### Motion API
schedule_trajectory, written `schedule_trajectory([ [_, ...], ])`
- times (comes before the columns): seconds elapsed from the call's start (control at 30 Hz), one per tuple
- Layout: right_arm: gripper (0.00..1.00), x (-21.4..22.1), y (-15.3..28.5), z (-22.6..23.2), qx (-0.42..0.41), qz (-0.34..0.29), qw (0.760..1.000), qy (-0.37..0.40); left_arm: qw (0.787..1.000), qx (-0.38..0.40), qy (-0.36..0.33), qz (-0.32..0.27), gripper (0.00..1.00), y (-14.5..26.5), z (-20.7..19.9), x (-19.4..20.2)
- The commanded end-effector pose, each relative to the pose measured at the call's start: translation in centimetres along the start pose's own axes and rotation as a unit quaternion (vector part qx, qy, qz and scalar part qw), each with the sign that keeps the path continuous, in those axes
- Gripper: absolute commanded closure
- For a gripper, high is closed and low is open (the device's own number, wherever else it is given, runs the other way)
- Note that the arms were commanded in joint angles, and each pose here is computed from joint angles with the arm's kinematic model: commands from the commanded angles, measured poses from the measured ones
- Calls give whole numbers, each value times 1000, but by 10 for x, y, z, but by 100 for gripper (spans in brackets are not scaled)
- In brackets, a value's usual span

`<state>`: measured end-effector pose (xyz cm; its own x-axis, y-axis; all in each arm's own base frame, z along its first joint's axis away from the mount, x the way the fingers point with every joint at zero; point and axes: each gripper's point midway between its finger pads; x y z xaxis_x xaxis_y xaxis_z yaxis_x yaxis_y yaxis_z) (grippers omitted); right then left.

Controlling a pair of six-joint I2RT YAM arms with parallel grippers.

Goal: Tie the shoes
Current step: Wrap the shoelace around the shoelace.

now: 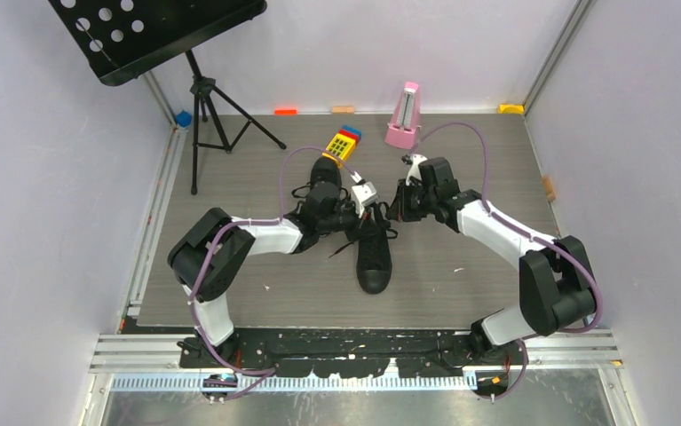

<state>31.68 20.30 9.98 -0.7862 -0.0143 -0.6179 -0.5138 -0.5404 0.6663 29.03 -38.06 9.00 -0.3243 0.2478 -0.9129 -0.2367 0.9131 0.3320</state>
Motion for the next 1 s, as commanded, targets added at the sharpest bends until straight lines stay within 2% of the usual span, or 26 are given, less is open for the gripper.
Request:
schedule_trajectory([
  [0.0,100,-45,5,9,9,-36,999,28,998,16,-41,-38,100,5,-8,-20],
  [0.43,100,-86,12,60,-10,-46,998,39,997,25,-54,-51,100,3,-10,-27],
  [0.7,100,-107,17,87,-31,-61,998,0,996,31,-62,-62,100,5,-13,-28],
  [0.83,100,-109,20,97,-37,-52,998,-19,995,2,-66,-73,100,6,-3,-27],
  [0.97,100,-109,28,106,-49,-53,997,-37,996,-14,-68,-61,100,7,3,-26],
])
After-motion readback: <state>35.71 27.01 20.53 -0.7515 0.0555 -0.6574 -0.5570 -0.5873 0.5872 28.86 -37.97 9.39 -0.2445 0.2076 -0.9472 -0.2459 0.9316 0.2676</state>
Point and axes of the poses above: each gripper's point midway between its finger pads, its own y axis back along the fingers, its own z axis along the line the jaws close on, x = y × z, and after that the axes turned 2 degrees about y, right-handed
